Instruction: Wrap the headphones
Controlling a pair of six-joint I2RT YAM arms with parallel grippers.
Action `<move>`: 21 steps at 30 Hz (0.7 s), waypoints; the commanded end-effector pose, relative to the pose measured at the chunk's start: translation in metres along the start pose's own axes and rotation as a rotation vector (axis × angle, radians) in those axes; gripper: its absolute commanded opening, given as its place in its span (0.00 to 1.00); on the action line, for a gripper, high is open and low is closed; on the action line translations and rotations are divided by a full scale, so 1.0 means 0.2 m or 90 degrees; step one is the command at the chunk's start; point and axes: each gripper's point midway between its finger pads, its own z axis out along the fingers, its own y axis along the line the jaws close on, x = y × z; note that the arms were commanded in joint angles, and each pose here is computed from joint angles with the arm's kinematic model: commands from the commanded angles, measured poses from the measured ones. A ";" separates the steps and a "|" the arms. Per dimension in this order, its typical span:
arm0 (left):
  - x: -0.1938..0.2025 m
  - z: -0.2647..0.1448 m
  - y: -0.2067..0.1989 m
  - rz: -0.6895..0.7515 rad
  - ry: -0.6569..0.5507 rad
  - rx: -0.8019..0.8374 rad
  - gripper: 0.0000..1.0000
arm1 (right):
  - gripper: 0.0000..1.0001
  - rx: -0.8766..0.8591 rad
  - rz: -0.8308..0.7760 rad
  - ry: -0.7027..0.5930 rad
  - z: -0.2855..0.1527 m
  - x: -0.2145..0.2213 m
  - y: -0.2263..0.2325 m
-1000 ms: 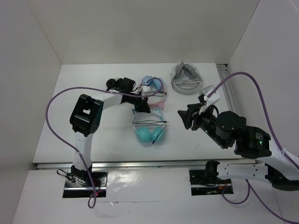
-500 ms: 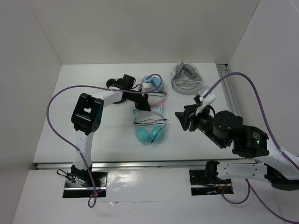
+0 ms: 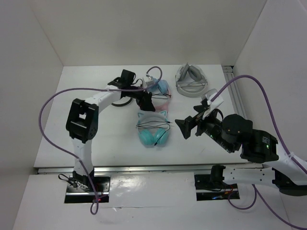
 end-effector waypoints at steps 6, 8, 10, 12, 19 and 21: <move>-0.91 -0.84 -0.22 -0.010 -0.209 -0.521 1.00 | 1.00 0.084 0.094 -0.001 -0.03 0.00 -0.10; -0.94 -1.07 -0.43 -0.094 -0.278 -0.583 1.00 | 1.00 0.089 0.106 0.021 -0.05 0.04 -0.11; -0.82 -1.29 -0.69 -0.162 -0.331 -0.608 1.00 | 1.00 0.086 0.132 0.029 -0.07 0.06 -0.11; -0.61 -1.34 -0.81 -0.177 -0.342 -0.604 1.00 | 1.00 0.068 0.146 0.023 -0.12 0.06 -0.12; -0.11 -1.54 -1.29 -0.177 -0.480 -0.526 1.00 | 1.00 0.009 0.175 0.021 -0.21 0.20 -0.11; 0.01 -1.50 -1.27 -0.203 -0.464 -0.526 1.00 | 1.00 0.008 0.194 0.015 -0.22 0.21 -0.11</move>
